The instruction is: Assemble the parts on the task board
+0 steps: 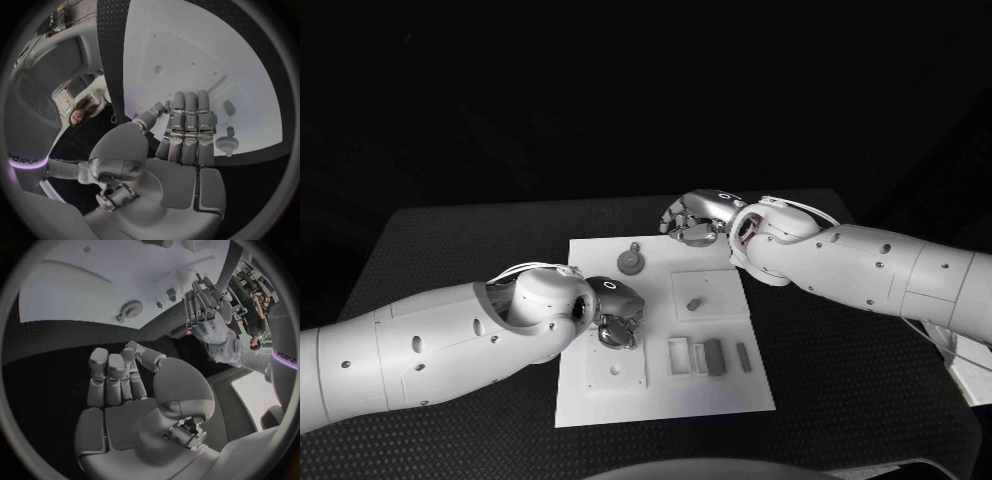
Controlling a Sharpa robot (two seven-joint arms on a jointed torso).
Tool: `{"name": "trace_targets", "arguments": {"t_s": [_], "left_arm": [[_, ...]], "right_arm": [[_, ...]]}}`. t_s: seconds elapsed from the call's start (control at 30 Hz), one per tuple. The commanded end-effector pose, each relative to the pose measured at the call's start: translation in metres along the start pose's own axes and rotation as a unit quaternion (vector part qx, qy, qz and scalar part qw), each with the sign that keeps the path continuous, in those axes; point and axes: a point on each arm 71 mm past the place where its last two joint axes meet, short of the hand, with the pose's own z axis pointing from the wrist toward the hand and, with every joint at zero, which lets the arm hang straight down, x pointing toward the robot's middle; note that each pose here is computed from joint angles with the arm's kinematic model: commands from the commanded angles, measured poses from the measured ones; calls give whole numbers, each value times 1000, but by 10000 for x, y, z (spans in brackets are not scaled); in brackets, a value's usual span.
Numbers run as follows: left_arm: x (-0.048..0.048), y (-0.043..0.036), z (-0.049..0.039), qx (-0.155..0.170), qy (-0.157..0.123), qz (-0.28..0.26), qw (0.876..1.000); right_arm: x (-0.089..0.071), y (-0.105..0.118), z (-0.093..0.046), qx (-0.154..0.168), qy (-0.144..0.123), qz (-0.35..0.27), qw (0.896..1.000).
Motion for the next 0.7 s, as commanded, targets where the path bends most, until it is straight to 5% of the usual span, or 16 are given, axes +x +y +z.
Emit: {"name": "trace_targets", "arguments": {"t_s": [0.03, 0.27, 0.47, 0.7], "left_arm": [[-73, -75, 5, 30, -38, 57, 997], [-119, -144, 28, 46, -44, 87, 994], [-68, -149, 49, 50, -3, 130, 990], [-81, -165, 62, 50, 1, 147, 988]], "right_arm": [[5, 0, -1, -4, 6, 0, 1000], [7, 3, 1, -4, 7, 0, 1000], [10, 7, 2, -5, 9, 0, 1000], [11, 4, 3, -4, 10, 0, 1000]]}}
